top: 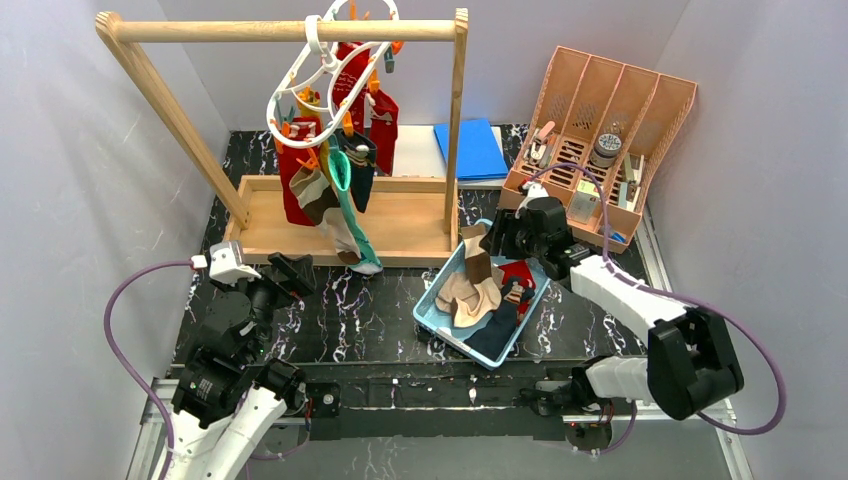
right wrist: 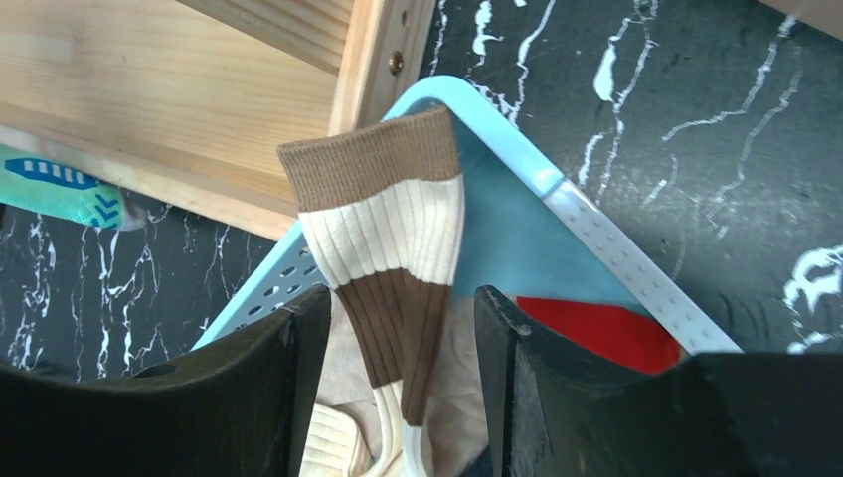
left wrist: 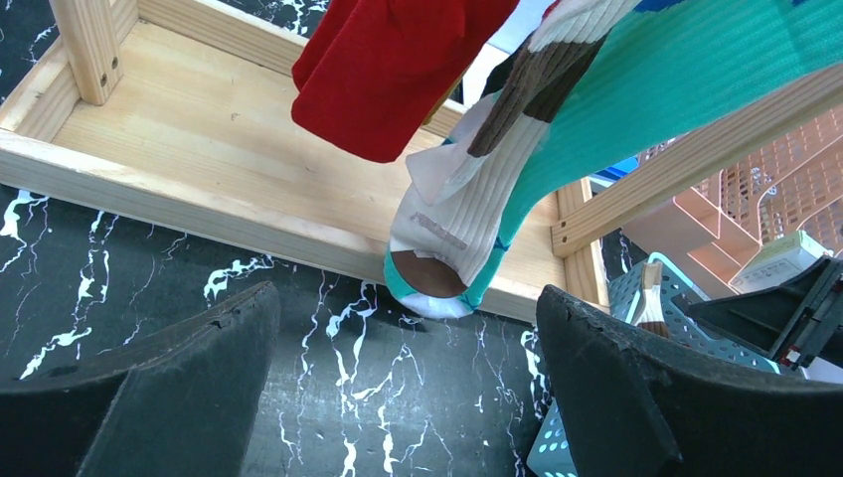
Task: Clip the socks to the hanger
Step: Pick up the sock from the bin.
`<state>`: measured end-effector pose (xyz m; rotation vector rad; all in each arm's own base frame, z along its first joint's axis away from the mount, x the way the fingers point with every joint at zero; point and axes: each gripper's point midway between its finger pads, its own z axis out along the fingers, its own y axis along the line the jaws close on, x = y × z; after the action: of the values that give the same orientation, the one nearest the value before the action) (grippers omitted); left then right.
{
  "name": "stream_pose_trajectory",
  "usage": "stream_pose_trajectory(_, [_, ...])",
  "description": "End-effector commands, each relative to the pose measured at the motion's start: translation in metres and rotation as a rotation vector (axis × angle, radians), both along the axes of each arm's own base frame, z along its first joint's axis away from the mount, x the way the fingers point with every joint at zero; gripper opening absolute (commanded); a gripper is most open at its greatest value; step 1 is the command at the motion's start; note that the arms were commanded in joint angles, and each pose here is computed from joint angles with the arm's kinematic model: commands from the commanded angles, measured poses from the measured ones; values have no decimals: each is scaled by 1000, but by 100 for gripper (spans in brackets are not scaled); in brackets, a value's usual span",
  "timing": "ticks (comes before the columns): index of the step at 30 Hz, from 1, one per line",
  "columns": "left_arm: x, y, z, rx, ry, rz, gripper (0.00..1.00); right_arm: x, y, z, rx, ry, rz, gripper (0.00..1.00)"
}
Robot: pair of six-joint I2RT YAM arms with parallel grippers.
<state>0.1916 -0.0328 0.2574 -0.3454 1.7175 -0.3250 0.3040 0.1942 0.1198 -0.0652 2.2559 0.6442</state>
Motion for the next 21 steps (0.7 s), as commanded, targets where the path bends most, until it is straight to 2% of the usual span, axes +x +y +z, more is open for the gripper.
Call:
stream_pose_trajectory(1, [3, -2, -1, 7, -1, -7, 98, 9, 17, 4, 63, -53, 63, 62])
stream_pose_trajectory(9, [4, -4, -2, 12, 6, -14, 98, 17, 20, -28, 73, 13, 21, 59])
stream_pose_trajectory(12, [4, -4, -3, 14, 11, -16, 99, 20, 22, -34, 78, 28, 17, 55])
stream_pose_trajectory(18, [2, -1, -1, 15, 6, -7, 98, 22, 22, -29, 86, 2, 14, 35])
stream_pose_trajectory(21, [0, 2, 2, 12, -5, 5, 98, 19, 23, -12, 98, -40, 36, 19])
